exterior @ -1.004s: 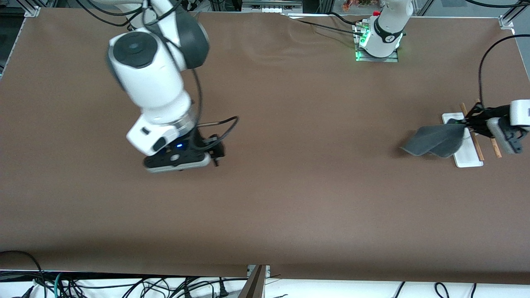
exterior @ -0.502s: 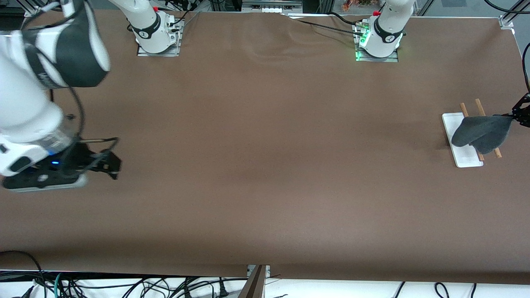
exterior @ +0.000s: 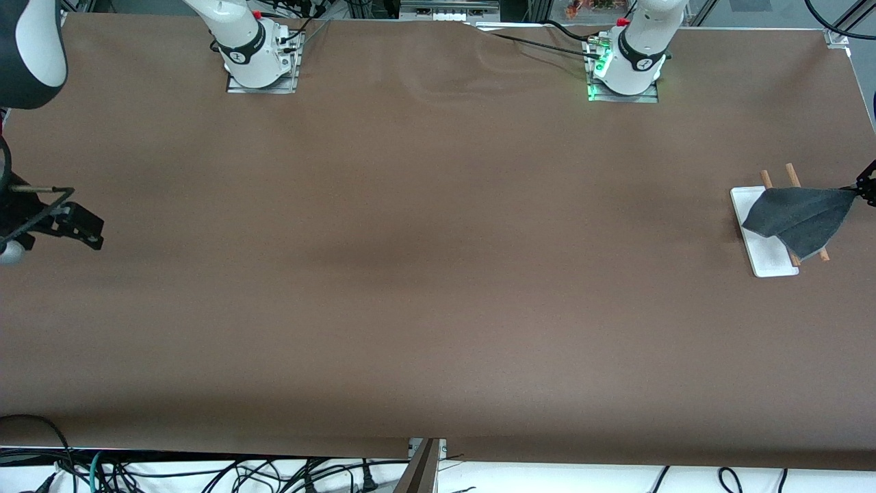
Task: Pass towel and hang on rack
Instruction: 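Carry the towel to the rack while the right gripper withdraws, then lower the towel over the wooden bars and open the left gripper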
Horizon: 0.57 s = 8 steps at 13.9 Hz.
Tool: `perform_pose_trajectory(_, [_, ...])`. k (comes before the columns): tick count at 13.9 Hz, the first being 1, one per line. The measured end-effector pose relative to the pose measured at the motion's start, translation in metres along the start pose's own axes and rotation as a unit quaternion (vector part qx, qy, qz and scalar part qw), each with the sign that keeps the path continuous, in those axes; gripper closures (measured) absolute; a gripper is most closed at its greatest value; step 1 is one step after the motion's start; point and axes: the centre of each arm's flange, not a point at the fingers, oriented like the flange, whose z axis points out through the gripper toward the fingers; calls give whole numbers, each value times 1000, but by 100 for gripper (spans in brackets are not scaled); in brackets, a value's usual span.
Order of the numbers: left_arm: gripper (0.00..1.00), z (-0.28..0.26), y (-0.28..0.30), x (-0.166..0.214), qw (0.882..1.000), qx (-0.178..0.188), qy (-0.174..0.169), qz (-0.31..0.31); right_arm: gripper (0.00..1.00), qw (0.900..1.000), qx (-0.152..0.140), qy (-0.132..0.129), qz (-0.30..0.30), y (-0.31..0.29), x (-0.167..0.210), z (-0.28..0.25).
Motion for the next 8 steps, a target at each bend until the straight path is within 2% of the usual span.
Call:
perform_pose_trajectory(2, [98, 10, -6, 2, 1000, -6, 2, 3, 0, 1000, 0, -12, -7, -7, -16, 2])
perform_pose_trajectory(5, [97, 13, -10, 8, 1000, -5, 1, 8, 0, 999, 10, -16, -31, -37, -29, -5])
perform_pose_trajectory(7, [94, 12, -13, 8, 1000, -3, 2, 8, 0, 999, 31, -20, -26, -40, -38, -19])
perform_pose_trajectory(8, [88, 11, -14, 8, 1000, -2, 2, 8, 0, 999, 41, -20, -19, -36, -43, -26])
